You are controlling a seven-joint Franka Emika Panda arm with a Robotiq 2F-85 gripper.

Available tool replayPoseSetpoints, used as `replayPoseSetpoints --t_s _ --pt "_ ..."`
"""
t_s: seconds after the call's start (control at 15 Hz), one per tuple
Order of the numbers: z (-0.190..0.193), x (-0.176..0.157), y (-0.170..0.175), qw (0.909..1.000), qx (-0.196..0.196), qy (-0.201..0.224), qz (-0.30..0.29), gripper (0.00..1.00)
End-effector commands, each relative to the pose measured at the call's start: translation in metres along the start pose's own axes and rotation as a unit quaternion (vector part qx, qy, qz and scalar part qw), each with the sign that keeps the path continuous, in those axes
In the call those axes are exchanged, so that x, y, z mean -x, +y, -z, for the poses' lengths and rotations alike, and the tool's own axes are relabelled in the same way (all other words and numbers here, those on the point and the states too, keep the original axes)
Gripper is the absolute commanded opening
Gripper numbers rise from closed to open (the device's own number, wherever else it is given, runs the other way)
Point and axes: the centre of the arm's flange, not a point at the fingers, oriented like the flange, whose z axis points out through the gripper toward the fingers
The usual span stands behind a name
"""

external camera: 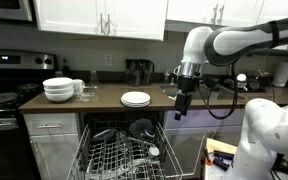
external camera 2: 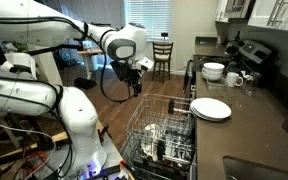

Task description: Place one white plate from the countertop inside the dishwasher

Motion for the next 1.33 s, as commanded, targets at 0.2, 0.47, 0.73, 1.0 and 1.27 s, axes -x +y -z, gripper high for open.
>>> replayPoseSetpoints --t_s 0.2,0.47,0.73,1.0,1.27 --pt "-0.021 0.006 0.005 0.9996 0.004 -0.026 -0.005 1.00" --pt "-0.021 0.006 0.005 0.9996 0.004 -0.027 -0.005 1.00" --pt "-0.021 0.006 0.005 0.9996 0.004 -0.027 -0.005 1.00" --pt "-0.007 -0.014 0.000 0.9990 0.045 -0.001 0.004 1.00" --pt "0.005 -0.039 -0.012 0.9902 0.127 0.035 0.045 1.00"
